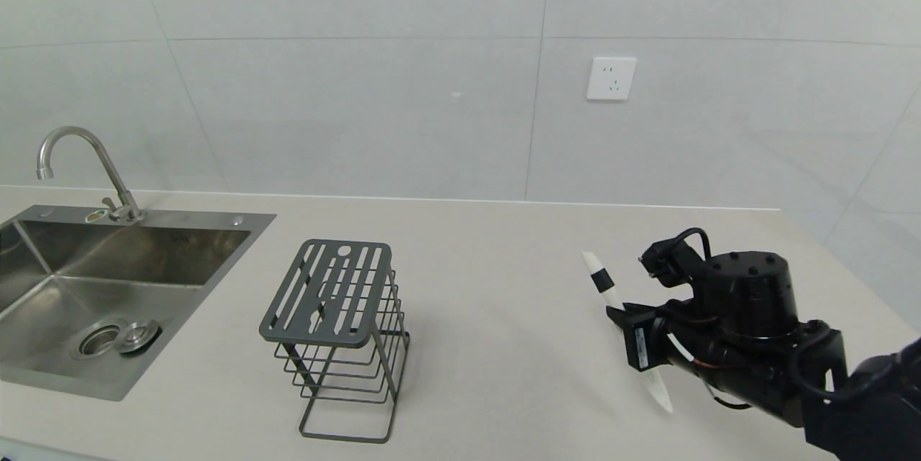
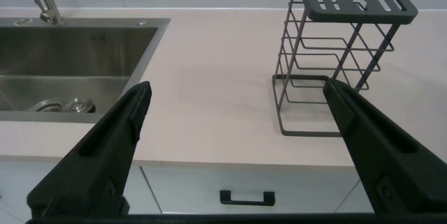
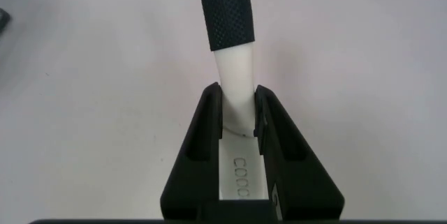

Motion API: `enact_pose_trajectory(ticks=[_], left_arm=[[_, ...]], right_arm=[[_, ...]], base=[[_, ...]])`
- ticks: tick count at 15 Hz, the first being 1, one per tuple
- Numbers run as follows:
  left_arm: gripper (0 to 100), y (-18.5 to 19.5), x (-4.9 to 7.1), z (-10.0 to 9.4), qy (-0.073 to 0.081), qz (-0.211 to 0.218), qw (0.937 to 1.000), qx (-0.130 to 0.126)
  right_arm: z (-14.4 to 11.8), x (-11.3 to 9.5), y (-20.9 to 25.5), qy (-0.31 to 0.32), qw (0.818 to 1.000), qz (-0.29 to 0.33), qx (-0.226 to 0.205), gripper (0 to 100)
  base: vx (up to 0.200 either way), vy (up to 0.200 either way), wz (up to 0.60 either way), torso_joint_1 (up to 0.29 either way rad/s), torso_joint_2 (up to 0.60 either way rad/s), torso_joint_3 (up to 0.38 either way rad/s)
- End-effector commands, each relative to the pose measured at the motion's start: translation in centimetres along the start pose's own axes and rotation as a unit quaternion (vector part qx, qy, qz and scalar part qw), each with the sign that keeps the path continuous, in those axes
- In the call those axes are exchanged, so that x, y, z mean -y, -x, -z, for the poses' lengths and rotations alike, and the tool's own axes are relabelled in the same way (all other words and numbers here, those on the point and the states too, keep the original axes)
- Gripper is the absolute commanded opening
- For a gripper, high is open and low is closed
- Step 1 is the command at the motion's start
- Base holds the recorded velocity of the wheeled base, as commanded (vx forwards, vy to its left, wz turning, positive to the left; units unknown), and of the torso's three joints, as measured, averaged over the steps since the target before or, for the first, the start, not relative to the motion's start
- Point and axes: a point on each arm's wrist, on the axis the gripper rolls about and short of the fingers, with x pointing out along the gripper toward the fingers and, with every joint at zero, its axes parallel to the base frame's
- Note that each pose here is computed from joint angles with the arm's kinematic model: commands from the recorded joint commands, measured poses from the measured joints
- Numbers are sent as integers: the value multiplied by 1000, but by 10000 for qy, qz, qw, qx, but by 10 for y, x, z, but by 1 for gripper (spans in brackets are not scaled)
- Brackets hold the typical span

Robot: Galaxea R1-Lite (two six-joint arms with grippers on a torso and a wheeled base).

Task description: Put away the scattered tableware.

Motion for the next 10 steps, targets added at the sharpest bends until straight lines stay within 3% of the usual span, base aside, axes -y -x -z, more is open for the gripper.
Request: enact_pose_trajectory(ticks=[1, 8, 10], left_arm=[[100, 0, 0, 0, 0, 1, 10000, -6], [100, 0, 0, 0, 0, 16, 10000, -5], [100, 0, 0, 0, -8, 24, 10000, 2]], right_arm=[[-18, 1, 24, 89, 9985, -147, 518, 0], [-41, 0, 77, 572, 9819, -1027, 1484, 0], [-43, -1, 89, 932, 9654, -1535, 1892, 0]], base=[[0, 0, 0, 0, 0, 0], [0, 0, 0, 0, 0, 0], [0, 0, 0, 0, 0, 0]])
